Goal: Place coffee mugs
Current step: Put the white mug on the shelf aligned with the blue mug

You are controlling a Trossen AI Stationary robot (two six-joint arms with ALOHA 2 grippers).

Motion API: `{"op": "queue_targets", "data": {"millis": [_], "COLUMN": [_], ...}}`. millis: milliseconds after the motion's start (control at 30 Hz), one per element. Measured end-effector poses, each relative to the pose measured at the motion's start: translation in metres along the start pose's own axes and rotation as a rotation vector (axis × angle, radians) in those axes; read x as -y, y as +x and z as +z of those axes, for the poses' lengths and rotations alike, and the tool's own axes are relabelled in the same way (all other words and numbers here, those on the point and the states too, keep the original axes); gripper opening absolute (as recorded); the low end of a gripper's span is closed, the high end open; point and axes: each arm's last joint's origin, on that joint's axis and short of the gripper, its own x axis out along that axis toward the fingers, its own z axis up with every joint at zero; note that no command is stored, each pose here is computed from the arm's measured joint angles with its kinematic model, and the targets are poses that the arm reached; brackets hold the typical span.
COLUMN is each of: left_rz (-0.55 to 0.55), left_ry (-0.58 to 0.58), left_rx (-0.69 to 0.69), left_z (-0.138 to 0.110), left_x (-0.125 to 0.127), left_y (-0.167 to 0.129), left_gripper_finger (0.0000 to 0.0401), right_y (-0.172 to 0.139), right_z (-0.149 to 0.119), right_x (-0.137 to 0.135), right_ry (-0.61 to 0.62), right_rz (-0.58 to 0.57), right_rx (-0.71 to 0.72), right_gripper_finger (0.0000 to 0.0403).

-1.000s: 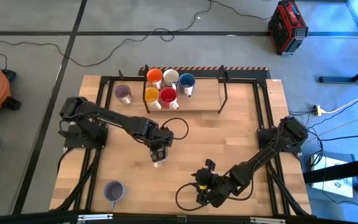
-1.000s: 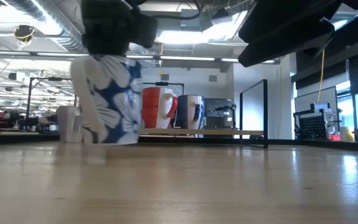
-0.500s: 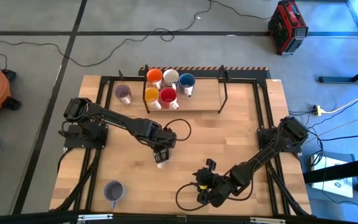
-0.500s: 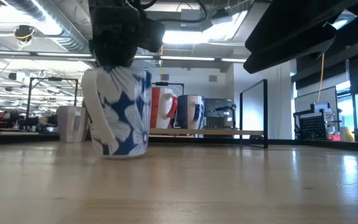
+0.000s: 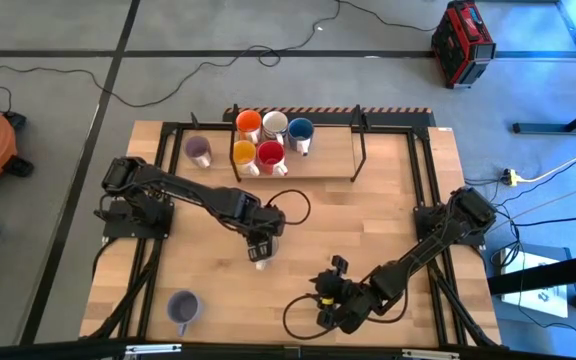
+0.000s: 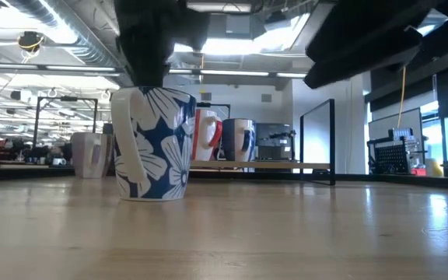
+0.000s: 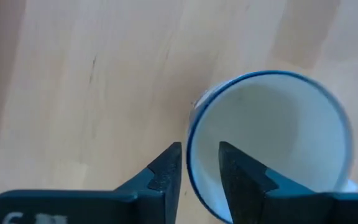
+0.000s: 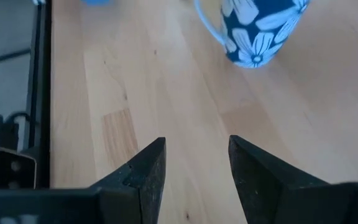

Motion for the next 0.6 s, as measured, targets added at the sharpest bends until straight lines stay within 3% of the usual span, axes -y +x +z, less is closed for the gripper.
{"op": "queue_targets", "data": {"millis": [233, 433, 600], "left_rz": [0.041, 0.002, -0.011], "left_ry": [0.186, 0.331, 0.396], "left_rx": [-0.017, 0.133, 0.263], "left_z": [0.0, -0.024, -0.053], "left_x": [0.011, 0.019, 0.016], "left_y": [-0.041, -0.095, -0.132], "left_gripper_finger": [0.0109, 0.0109, 0.0109], "right_y": [0.009, 0.031, 0.06], "right_z": [0.005, 0.004, 0.008], "right_x": [-0.009, -0.022, -0.021], "right_ry": [0.045, -0.007, 0.011], "right_rz": [0.081, 0.172, 0.147], "right_rx": [0.075, 0.185, 0.224], "right_gripper_finger": [0.0187, 0.0238, 0.0249]}}
